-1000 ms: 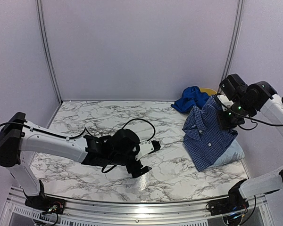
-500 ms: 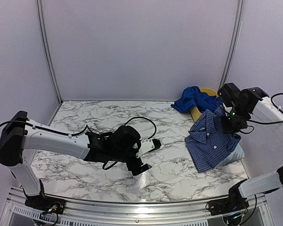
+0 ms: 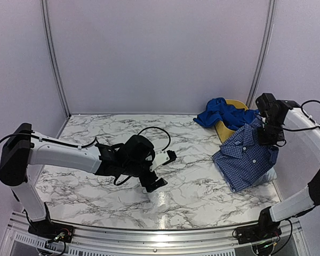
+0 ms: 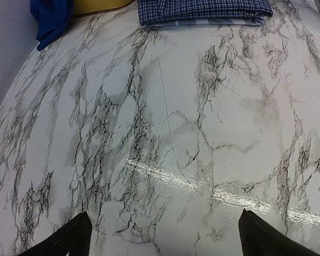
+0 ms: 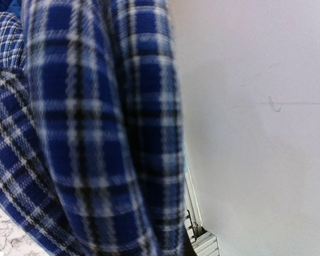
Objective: Fold and stack the mixed laundry pile
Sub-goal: Move the square-folded shirt to the corner of the board.
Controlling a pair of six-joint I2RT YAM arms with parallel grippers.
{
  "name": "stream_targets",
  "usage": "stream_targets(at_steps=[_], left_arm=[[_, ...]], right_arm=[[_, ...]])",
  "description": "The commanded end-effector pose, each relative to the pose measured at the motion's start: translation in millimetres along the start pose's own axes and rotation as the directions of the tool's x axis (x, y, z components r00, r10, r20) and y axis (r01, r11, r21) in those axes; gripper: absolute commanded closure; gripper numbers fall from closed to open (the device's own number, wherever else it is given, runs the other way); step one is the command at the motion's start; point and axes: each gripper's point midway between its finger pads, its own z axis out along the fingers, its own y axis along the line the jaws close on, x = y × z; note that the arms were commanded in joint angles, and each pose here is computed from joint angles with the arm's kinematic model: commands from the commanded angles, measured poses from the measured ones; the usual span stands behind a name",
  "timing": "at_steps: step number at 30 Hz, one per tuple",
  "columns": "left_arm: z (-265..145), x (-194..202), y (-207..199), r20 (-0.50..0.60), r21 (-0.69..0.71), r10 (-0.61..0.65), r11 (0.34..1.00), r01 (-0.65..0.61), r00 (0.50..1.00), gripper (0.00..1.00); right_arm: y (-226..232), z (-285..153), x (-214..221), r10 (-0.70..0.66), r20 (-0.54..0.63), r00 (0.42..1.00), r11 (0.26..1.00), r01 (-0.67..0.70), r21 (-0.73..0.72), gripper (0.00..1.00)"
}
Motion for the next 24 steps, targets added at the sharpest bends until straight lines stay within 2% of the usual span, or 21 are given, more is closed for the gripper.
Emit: stream_targets(at_steps=[1,5,9,12,13,16,17,20,24], left_arm=[[7,2,5,-0.017,0.018,-0.029,0.999,0.030,0.999,0.01],[8,4,10,-0.022,0.010,-0.033,0.999,0.033,0.999,0.01],[8,8,16,-0.032,-0.003,-0.040,0.999,0.040,0.999,0.01],[7,9,23,-0.035,-0.021,-0.055,0.998,0.054,0.998,0.01],[7,9,27,-0.035,-0.031,-0.069,0.997,0.067,0.997,0.01],[6,9,45,-0.027,-0.062,-0.151,0.987,0.149,0.988,0.01],[5,9,54,-0.021,-0.074,-0.192,0.979,0.190,0.981,0.01],[0,4,73,0.017,-0.077,-0.301,0.950,0.301,0.954,0.01],[-7,-5,87,0.059,-0.063,-0.374,0.924,0.377,0.926,0.01]], right_arm=[[4,27,-11,-0.026,-0.006,1.000,1.000,0.026,-0.011,1.00],[21,47,-2,-0.045,-0.062,0.997,0.998,0.042,-0.054,0.99],[20,56,2,-0.039,-0.100,0.994,0.999,0.037,-0.028,0.80],[-3,59,2,0.028,-0.117,0.993,0.999,-0.026,0.021,0.70],[-15,59,2,0.064,-0.125,0.990,0.998,-0.060,0.037,0.65],[-47,49,-5,0.126,-0.103,0.987,0.988,-0.116,0.103,0.24],[-56,42,-9,0.143,-0.078,0.987,0.984,-0.133,0.115,0.17],[-64,28,-23,0.177,-0.017,0.984,0.982,-0.175,0.070,0.12],[-30,23,-33,0.181,0.026,0.983,0.973,-0.175,-0.153,0.14]])
